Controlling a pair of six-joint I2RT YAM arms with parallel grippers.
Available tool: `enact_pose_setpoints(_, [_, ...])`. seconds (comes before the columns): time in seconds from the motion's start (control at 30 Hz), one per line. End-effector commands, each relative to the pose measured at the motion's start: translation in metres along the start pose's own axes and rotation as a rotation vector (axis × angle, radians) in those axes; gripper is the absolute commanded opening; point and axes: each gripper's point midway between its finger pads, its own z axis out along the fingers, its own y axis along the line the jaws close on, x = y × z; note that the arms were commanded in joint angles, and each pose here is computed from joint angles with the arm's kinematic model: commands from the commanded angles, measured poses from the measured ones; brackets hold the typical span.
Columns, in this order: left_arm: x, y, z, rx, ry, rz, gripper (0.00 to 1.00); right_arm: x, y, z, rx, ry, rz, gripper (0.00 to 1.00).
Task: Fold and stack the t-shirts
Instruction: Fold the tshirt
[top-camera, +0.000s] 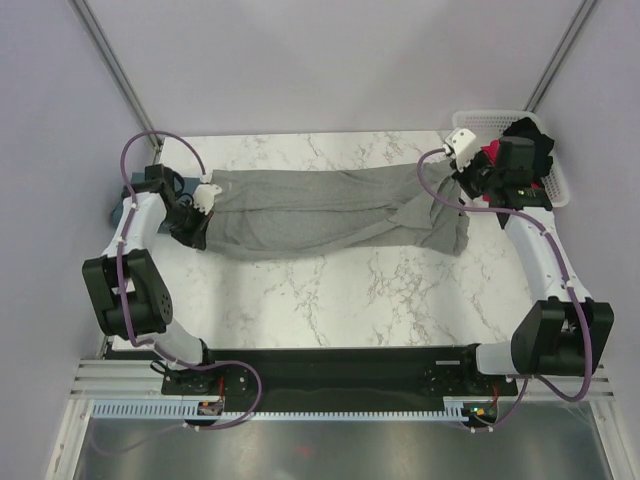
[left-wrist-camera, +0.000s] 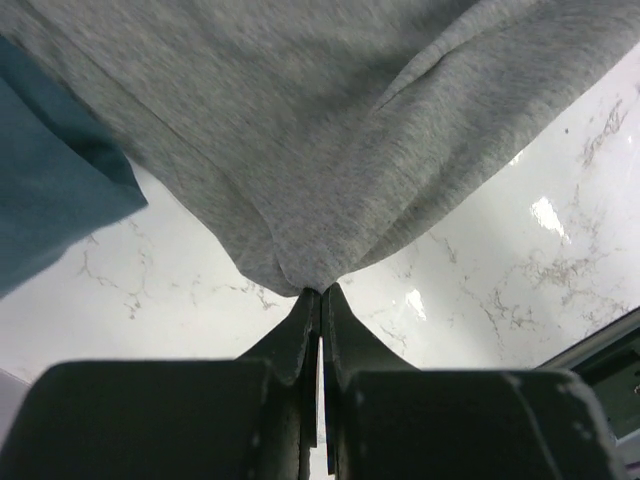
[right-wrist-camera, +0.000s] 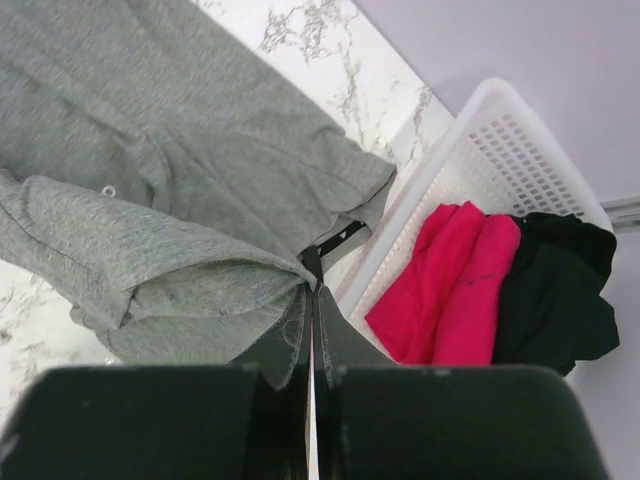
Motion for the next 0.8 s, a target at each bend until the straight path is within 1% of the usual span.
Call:
enact_pose_setpoints(0.0, [-0.027,0.011,-0.006,0.001,-0.074,-0.027,0.02,-0.026,-0.030,0.003,0.077,-0.072,0.027,0.00])
enact_pose_setpoints(0.07, [-0.033,0.016,-0.002,0.011,-0.076,-0.058,0.02,-0.025,-0.036,0.010,0.091,-0.068,0.034,0.00])
enact_pose_setpoints(0.2, [-0.056,0.034,-0.006,-0.014,-0.112,-0.081,0.02,-0.023,-0.049,0.021,0.115,-0.065,0.049,0.00])
enact_pose_setpoints(0.27, [-0.061,0.039,0.000,0.000,-0.114,-0.108,0.02,-0.022,-0.054,0.029,0.122,-0.061,0.058,0.00])
enact_pose_setpoints(0.4, [-0.085,0.057,-0.002,-0.009,-0.156,-0.141,0.02,-0.017,-0.062,0.043,0.137,-0.049,0.079,0.00])
enact_pose_setpoints(0.57, [-0.105,0.078,0.010,0.002,-0.168,-0.184,0.02,-0.009,-0.073,0.069,0.151,-0.045,0.102,0.00])
enact_pose_setpoints(0.6, [-0.112,0.085,0.005,-0.012,-0.181,-0.182,0.02,-0.008,-0.074,0.074,0.152,-0.042,0.110,0.00])
enact_pose_setpoints(0.63, [-0.112,0.088,0.017,0.004,-0.165,-0.196,0.02,-0.007,-0.080,0.083,0.160,-0.045,0.126,0.00])
enact_pose_setpoints(0.7, [-0.120,0.099,0.017,-0.012,-0.173,-0.194,0.02,-0.005,-0.086,0.093,0.176,-0.039,0.142,0.00])
enact_pose_setpoints(0.77, [-0.120,0.106,0.030,-0.002,-0.157,-0.220,0.02,-0.002,-0.093,0.108,0.184,-0.039,0.161,0.00])
